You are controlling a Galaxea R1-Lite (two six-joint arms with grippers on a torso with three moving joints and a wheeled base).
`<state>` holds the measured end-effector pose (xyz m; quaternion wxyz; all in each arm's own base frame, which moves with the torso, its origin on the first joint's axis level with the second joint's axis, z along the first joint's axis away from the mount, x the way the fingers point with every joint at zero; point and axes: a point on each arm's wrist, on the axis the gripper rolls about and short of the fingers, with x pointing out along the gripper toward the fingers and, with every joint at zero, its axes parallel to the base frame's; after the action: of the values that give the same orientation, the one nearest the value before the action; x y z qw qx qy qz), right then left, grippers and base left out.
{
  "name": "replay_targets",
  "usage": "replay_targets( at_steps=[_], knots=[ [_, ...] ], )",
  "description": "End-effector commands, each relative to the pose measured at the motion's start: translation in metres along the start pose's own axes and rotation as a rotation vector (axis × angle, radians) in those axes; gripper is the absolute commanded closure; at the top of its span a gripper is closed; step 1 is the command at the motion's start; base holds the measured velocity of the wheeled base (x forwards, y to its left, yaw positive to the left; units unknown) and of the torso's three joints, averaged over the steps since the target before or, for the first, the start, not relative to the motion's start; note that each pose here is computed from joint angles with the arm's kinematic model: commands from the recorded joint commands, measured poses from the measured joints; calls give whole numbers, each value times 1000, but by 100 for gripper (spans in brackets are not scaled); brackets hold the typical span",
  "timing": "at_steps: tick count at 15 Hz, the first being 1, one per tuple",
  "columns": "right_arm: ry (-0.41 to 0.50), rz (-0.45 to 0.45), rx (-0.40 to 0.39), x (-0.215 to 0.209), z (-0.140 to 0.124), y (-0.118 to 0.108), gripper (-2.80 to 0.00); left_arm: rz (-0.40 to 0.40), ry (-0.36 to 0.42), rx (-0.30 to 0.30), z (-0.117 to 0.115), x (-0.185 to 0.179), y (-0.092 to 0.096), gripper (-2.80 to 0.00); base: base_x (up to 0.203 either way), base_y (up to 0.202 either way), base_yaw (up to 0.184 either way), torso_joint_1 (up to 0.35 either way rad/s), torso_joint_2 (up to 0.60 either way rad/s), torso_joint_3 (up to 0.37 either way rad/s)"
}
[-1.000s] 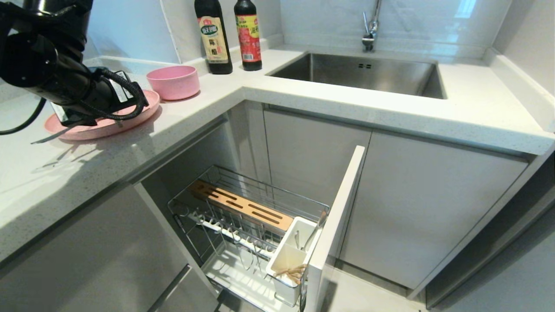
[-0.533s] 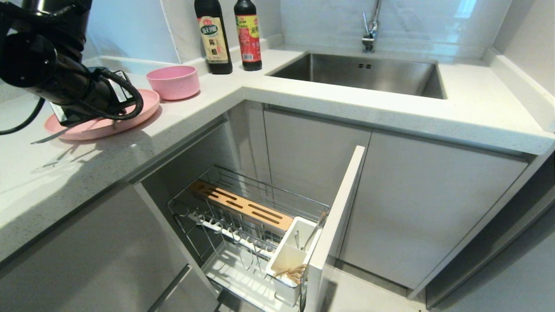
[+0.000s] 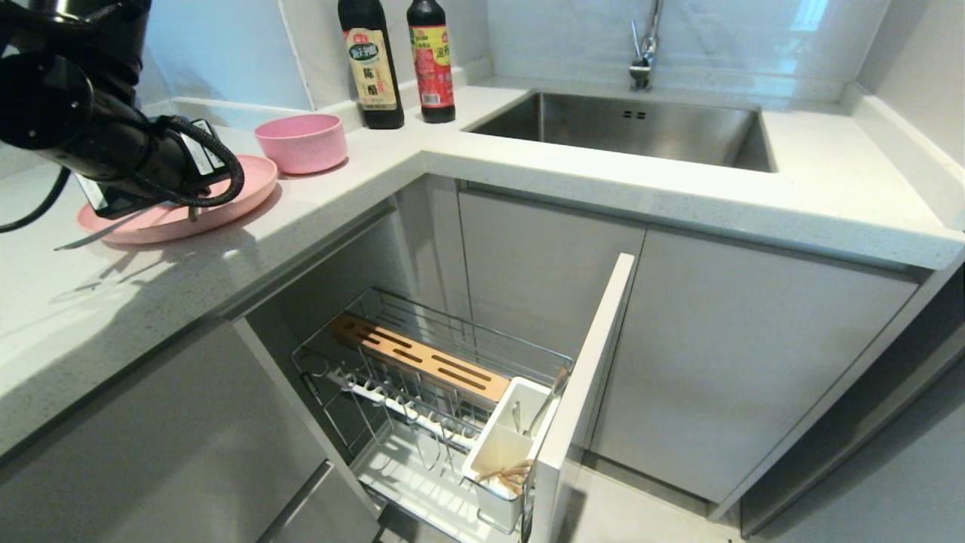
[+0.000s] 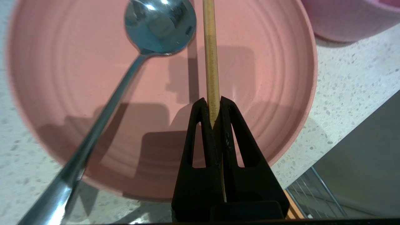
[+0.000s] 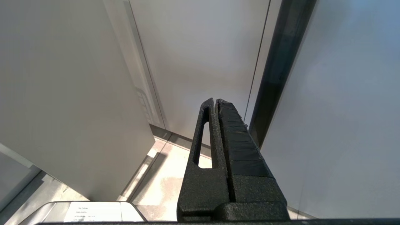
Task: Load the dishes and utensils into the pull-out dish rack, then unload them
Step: Pick up the chopsticks and place it in the cupboard
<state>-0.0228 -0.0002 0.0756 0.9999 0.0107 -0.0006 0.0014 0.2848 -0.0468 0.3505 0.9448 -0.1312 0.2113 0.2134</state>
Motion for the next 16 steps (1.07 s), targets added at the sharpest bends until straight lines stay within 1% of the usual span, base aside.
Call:
replay_targets(
  at_steps=[1, 3, 5, 7, 9, 10, 11, 13, 14, 15, 16],
  knots=[
    [1, 0, 0, 0, 0, 0, 0, -6, -32, -23, 6, -14, 7, 0, 0, 0, 0, 0, 0, 0],
    [1, 0, 0, 0, 0, 0, 0, -22, -72, -52, 12, -33, 15, 0, 0, 0, 0, 0, 0, 0],
    [1, 0, 0, 0, 0, 0, 0, -63, -122, -92, 20, -53, 24, 0, 0, 0, 0, 0, 0, 0],
    [1, 0, 0, 0, 0, 0, 0, -157, -141, -134, 20, -75, 21, 0, 0, 0, 0, 0, 0, 0],
    [1, 0, 0, 0, 0, 0, 0, -289, -113, -178, 13, -99, 12, 0, 0, 0, 0, 0, 0, 0],
    [1, 1, 0, 0, 0, 0, 0, -362, -76, -179, 7, -111, 8, 0, 0, 0, 0, 0, 0, 0],
    [1, 0, 0, 0, 0, 0, 0, -436, -15, -154, -2, -124, 4, 0, 0, 0, 0, 0, 0, 0],
    [0, 0, 0, 0, 0, 0, 0, -581, 162, -56, -26, -149, -2, 0, 0, 0, 0, 0, 0, 0],
    [1, 0, 0, 0, 0, 0, 0, -632, 254, 0, -37, -157, -4, 0, 0, 0, 0, 0, 0, 0],
    [1, 0, 0, 0, 0, 0, 0, -666, 391, 96, -53, -163, -6, 0, 0, 0, 0, 0, 0, 0],
    [1, 1, 0, 0, 0, 0, 0, -660, 507, 191, -67, -164, -8, 0, 0, 0, 0, 0, 0, 0]
  ],
)
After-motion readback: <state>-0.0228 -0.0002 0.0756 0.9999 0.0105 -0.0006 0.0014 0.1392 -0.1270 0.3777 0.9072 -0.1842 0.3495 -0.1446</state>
